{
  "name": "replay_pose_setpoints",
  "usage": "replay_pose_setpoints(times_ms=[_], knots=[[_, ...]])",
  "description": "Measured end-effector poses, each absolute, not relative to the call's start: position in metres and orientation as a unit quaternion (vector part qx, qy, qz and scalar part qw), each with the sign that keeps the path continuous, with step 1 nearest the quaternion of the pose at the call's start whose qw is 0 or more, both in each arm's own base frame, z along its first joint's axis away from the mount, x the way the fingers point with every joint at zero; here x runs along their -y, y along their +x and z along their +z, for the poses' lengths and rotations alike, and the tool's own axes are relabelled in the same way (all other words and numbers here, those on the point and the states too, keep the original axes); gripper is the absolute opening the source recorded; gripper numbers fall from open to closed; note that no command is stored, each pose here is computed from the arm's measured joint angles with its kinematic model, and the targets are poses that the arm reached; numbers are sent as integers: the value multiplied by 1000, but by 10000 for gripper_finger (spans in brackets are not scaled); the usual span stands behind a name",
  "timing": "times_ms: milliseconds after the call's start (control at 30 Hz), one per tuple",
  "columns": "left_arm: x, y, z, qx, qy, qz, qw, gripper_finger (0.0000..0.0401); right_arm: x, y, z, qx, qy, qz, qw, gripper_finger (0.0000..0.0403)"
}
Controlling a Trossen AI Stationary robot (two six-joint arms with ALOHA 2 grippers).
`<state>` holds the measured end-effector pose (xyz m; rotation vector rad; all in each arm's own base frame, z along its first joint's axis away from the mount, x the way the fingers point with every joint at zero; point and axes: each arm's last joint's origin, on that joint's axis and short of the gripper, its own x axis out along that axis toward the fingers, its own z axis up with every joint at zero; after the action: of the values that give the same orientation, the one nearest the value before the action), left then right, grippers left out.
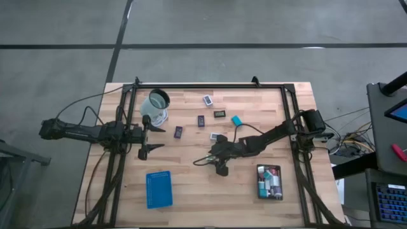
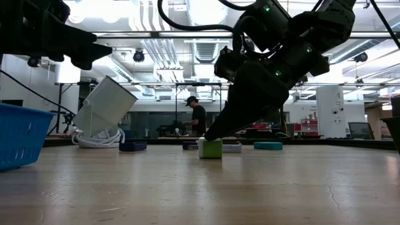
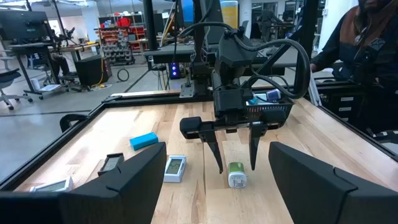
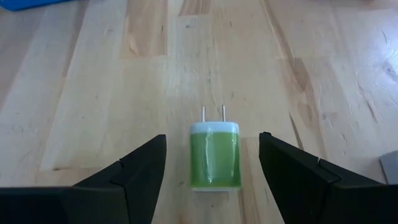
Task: Pick & Place Office items
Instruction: Put the green charger adapter into the black bin
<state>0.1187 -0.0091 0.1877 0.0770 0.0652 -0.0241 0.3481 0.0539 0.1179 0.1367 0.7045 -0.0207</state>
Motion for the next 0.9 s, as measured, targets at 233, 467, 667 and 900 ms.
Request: replay_pose_setpoints(times_ms=[233, 467, 667, 900], knots=[[9, 119, 188, -33, 38, -12, 999, 289, -54, 347, 116, -355, 96, -10, 930, 244], [9, 119, 188, -33, 38, -12, 999, 290, -54, 346, 115, -361, 100, -11, 927, 253], [9, 119, 188, -33, 38, -12, 999, 289, -54, 345, 114, -367, 115, -19, 923, 248], [9, 119, 188, -33, 38, -12, 999, 289, -54, 344, 114, -371, 114, -20, 921, 236]])
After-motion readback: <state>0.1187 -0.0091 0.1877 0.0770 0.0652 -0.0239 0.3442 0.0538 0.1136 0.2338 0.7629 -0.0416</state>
